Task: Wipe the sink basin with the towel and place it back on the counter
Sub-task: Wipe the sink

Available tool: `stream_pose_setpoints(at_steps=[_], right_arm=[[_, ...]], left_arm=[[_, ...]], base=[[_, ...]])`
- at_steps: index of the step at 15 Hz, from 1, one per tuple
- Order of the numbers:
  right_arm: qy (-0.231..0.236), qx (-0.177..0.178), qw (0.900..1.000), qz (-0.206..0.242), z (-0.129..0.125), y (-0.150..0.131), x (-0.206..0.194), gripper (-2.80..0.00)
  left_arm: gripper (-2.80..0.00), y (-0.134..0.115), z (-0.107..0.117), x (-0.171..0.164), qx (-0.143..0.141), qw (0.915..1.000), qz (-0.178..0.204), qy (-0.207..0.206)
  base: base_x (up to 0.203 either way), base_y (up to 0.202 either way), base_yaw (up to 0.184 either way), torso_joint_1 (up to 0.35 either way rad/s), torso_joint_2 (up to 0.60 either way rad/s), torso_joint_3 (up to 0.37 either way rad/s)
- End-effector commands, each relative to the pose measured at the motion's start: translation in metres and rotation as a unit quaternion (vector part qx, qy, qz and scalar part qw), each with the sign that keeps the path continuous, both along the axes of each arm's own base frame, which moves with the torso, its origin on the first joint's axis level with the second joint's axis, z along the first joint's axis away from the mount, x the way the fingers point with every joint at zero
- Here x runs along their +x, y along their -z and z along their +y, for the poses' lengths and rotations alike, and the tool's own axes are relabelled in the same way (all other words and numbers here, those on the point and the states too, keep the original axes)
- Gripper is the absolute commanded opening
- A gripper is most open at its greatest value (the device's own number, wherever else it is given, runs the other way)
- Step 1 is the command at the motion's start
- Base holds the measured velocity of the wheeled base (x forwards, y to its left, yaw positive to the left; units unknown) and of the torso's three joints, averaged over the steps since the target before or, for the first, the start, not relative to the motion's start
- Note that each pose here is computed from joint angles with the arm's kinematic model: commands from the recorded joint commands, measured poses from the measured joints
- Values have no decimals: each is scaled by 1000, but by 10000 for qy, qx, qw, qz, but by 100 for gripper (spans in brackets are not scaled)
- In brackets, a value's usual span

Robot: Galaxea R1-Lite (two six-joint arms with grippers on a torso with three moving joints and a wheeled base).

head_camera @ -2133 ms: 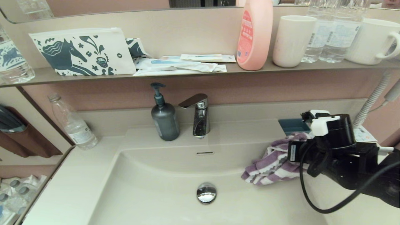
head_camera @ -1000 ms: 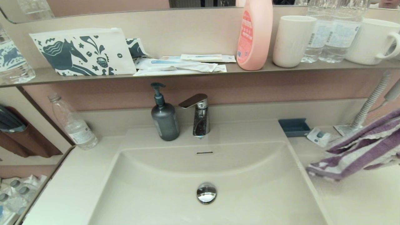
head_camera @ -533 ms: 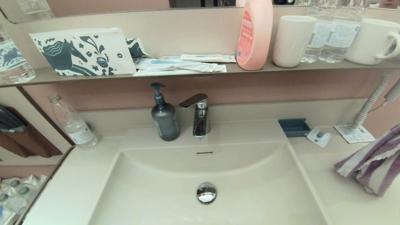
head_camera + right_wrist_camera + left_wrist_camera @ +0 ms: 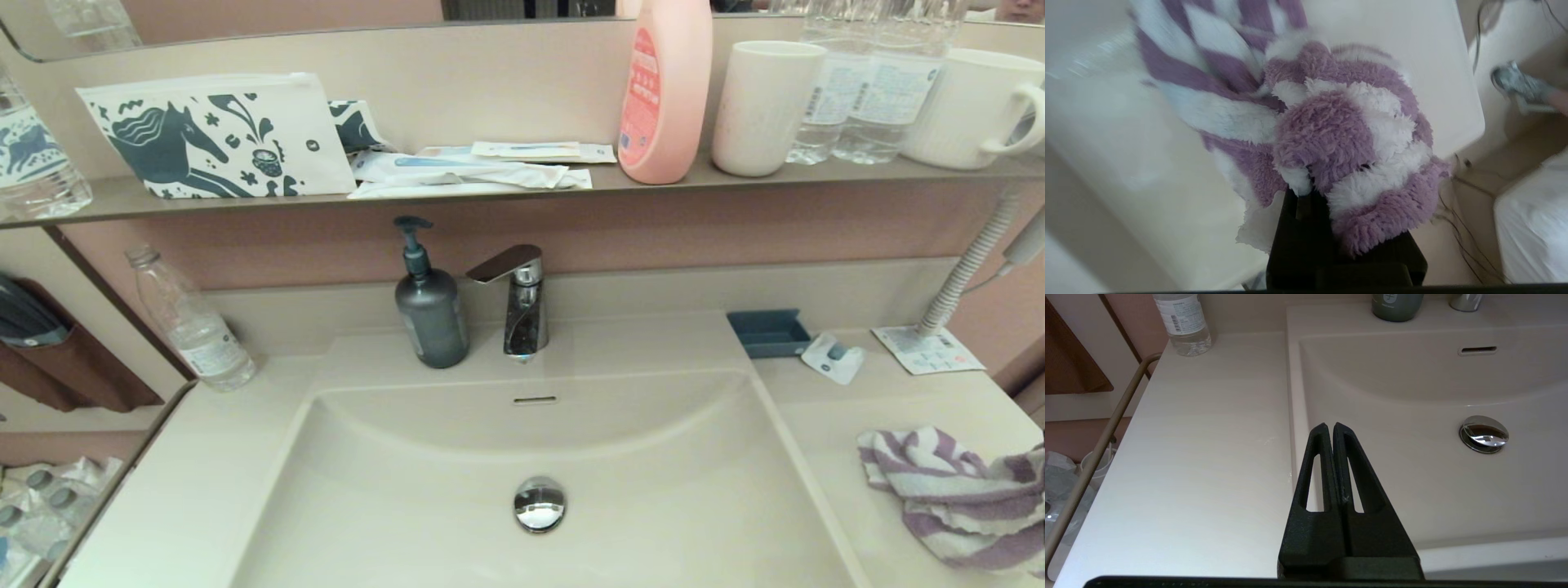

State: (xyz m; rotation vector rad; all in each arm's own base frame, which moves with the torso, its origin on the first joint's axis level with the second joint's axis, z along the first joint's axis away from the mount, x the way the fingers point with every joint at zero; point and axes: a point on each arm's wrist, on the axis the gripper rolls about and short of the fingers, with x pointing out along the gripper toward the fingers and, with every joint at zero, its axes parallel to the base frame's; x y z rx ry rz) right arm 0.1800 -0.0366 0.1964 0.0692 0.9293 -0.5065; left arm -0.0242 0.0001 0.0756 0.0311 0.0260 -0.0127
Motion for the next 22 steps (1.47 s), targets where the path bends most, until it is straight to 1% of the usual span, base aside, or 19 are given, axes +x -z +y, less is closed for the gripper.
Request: stream_pose_setpoints(at_steps=[1,4,7,8,9,10,11,12,14,15,17,19,22], right_arm=[[71,44,9988,484,-5,16,10,-280],[223,-83,9919,1249,-18,42,29,-280],[224,22,9839,1775,-24,67,46,-280],[111,213,9840,1766,-23,71,49,-280],[-99,585,9855,1592,-21,71,52,-280],[-284,882,9857,1409,-21,72,54,-280],[-459,973,9845,1382,-23,74,57,-280],[-603,960,9841,1369,-26,76,59,-280],[-719,914,9881,1008,-34,80,69,-280],[-779,877,9888,923,-39,87,74,-280],[-892,791,9877,1012,-45,105,75,-280],[-949,769,9857,1162,-44,125,68,-280],[-1017,731,9865,1060,-40,149,62,-280]], left_arm=[[-280,0,0,0,-2,10000,7,0],[-280,0,0,0,-2,10000,7,0],[-280,0,0,0,-1,10000,7,0],[-280,0,0,0,-2,10000,7,0],[-280,0,0,0,4,10000,7,0],[-280,0,0,0,-2,10000,7,0],[-280,0,0,0,-2,10000,7,0],[-280,0,0,0,-2,10000,7,0],[-280,0,0,0,-2,10000,7,0],[-280,0,0,0,-1,10000,7,0],[-280,0,0,0,-2,10000,7,0],[-280,0,0,0,-2,10000,7,0],[-280,0,0,0,-2,10000,7,0]], base=[[0,0,0,0,0,0],[0,0,0,0,0,0],[0,0,0,0,0,0],[0,0,0,0,0,0],[0,0,0,0,0,0],[0,0,0,0,0,0],[0,0,0,0,0,0],[0,0,0,0,0,0],[0,0,0,0,0,0],[0,0,0,0,0,0],[0,0,0,0,0,0],[0,0,0,0,0,0],[0,0,0,0,0,0]])
